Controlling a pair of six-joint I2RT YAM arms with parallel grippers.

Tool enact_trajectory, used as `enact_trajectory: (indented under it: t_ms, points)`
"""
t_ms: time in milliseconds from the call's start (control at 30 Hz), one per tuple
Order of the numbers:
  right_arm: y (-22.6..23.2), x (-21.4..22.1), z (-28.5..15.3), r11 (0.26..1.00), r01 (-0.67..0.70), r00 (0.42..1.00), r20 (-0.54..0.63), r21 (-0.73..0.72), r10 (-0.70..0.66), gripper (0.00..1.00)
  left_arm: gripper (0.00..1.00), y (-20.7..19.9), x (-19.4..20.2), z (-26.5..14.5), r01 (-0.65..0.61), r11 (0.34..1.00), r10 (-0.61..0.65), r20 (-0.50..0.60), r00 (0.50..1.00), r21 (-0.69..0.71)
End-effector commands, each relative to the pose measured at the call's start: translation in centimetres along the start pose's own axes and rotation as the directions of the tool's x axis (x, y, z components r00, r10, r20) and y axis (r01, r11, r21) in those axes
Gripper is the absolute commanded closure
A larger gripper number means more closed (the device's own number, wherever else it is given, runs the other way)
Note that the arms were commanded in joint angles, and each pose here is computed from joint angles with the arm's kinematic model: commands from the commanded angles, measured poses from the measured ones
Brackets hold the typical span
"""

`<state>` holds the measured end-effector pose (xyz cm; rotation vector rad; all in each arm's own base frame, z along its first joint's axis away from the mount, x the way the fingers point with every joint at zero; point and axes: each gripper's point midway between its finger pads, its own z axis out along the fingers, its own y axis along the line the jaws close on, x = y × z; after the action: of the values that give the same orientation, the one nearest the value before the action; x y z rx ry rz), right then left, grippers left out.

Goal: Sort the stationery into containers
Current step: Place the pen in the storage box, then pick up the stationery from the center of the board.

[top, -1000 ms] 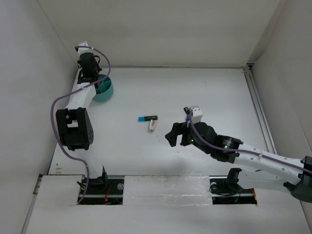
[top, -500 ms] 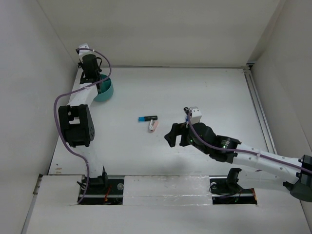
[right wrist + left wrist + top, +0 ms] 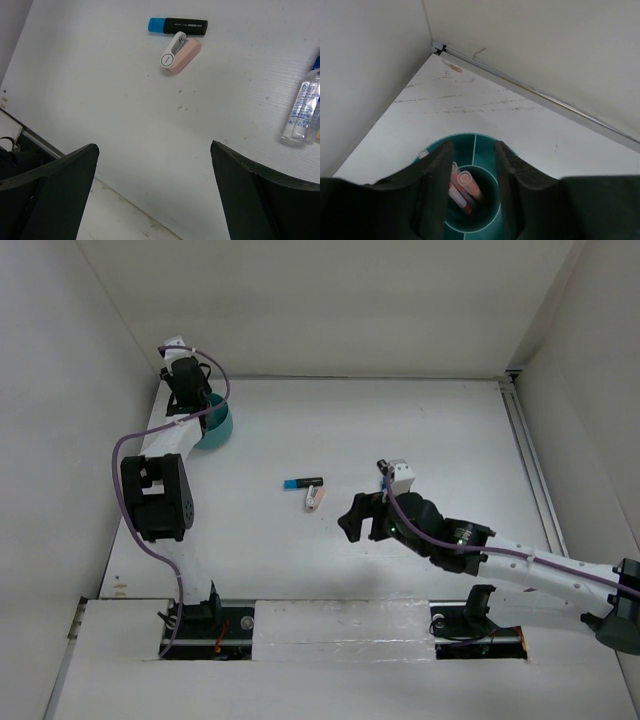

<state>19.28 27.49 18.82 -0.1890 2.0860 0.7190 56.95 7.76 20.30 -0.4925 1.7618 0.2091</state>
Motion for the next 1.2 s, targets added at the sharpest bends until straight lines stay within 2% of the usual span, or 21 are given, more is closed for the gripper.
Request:
enact_trajectory:
  t_ms: [0,67,133,200,233,300,333,400,433,467,500,567,667,767,800,833,900,967,1000,1100,1167]
  points:
    - [1.1,-1.5,-0.5,0.999,-0.027,0.998,0.051,-0.045,0.029,0.0,0.63,-1.1,-5.2,-2.2,0.045,0.997,-0.051,0.112,0.992,0.057]
    - [1.1,-1.5,-0.5,0.999,-0.027,0.998,0.051,-0.045,0.029,0.0,0.57,-2.2,-6.5,-3.4,0.036,0.996,-0.047,0.137,0.989,0.083]
    - [1.0,-1.2,-0.3,0.999,-0.024,0.999,0.044,-0.04,0.026,0.0,0.34,-2.6,-7.7,-4.1,0.043,0.995,-0.057,0.162,0.985,0.09]
    - [0.6,-1.3,0.0,1.0,-0.022,0.998,0.053,-0.015,0.023,0.0,0.03,-2.9,-9.1,-5.1,0.091,0.99,-0.108,0.156,0.982,0.109]
    - [0.0,-1.2,0.4,1.0,-0.021,0.998,0.052,0.011,0.021,0.0,0.0,-3.3,-9.7,-5.6,0.106,0.985,-0.126,0.156,0.98,0.134]
    - [-0.5,-1.4,1.0,0.999,-0.023,0.999,0.035,0.039,0.022,0.0,0.0,-4.6,-12.7,-7.3,0.143,0.966,-0.181,0.171,0.969,0.214]
    - [-2.1,-1.7,2.0,0.994,-0.029,1.0,0.012,0.101,0.028,0.0,0.0,-5.0,-12.3,-7.6,0.149,0.963,-0.181,0.127,0.975,0.224]
    - [-4.0,-1.7,3.1,0.986,-0.044,0.998,-0.044,0.16,0.052,0.0,0.0,-6.2,-15.4,-8.9,0.225,0.936,-0.261,0.103,0.96,0.272]
    - [-5.9,-2.4,3.7,0.976,-0.057,0.996,-0.049,0.211,0.069,0.0,0.0,-6.7,-15.4,-9.0,0.241,0.93,-0.266,0.056,0.962,0.277]
    - [-6.3,-3.1,4.0,0.974,-0.06,0.996,-0.053,0.22,0.073,0.0,0.0,-6.6,-13.3,-9.2,0.245,0.938,-0.238,-0.056,0.97,0.244]
    - [-7.2,-2.8,4.4,0.966,-0.047,0.995,-0.077,0.253,0.068,0.0,0.0,-6.5,-15.3,-9.7,0.267,0.932,-0.262,-0.055,0.964,0.246]
    - [-8.5,-4.3,4.3,0.951,-0.067,0.995,-0.048,0.302,0.085,0.0,0.0,-6.2,-13.9,-10.8,0.292,0.931,-0.266,-0.14,0.954,0.217]
    - [-11.6,-4.4,4.1,0.907,-0.09,0.99,-0.063,0.412,0.127,0.0,0.0,-4.0,-13.7,-14.3,0.335,0.93,-0.311,-0.159,0.937,0.154]
    - [-13.2,-5.0,3.2,0.868,-0.149,0.984,-0.015,0.474,0.177,0.0,0.0,-1.7,-12.6,-18.0,0.491,0.869,-0.476,-0.169,0.863,0.062]
    - [-14.5,-4.4,2.8,0.845,-0.178,0.978,-0.006,0.505,0.21,0.0,0.0,-1.9,-12.7,-18.9,0.501,0.86,-0.482,-0.167,0.86,0.1]
    - [-14.3,-4.9,2.5,0.849,-0.216,0.972,0.028,0.481,0.231,0.0,0.0,-2.2,-12.8,-19.9,0.471,0.868,-0.447,-0.167,0.879,0.159]
    - [-14.2,-3.3,2.5,0.866,-0.223,0.97,0.009,0.448,0.244,0.0,0.0,-3.3,-13.0,-23.0,0.475,0.826,-0.44,-0.178,0.88,0.303]
    - [-14.5,-3.5,2.1,0.859,-0.234,0.969,0.037,0.455,0.245,0.0,0.0,-3.7,-11.0,-24.6,0.454,0.809,-0.401,-0.215,0.891,0.373]
    - [-15.2,-3.6,1.8,0.841,-0.238,0.969,0.056,0.486,0.242,0.0,0.0,-3.4,-11.5,-26.4,0.444,0.797,-0.401,-0.192,0.896,0.41]
    - [-15.7,-3.2,1.2,0.83,-0.194,0.977,0.031,0.523,0.209,0.0,0.0,-2.1,-8.5,-27.8,0.388,0.823,-0.335,-0.198,0.921,0.414]
    - [-16.2,-2.6,1.4,0.821,-0.17,0.98,0.006,0.546,0.199,0.02,0.0,-0.8,-5.7,-27.9,0.377,0.856,-0.307,-0.238,0.921,0.354]
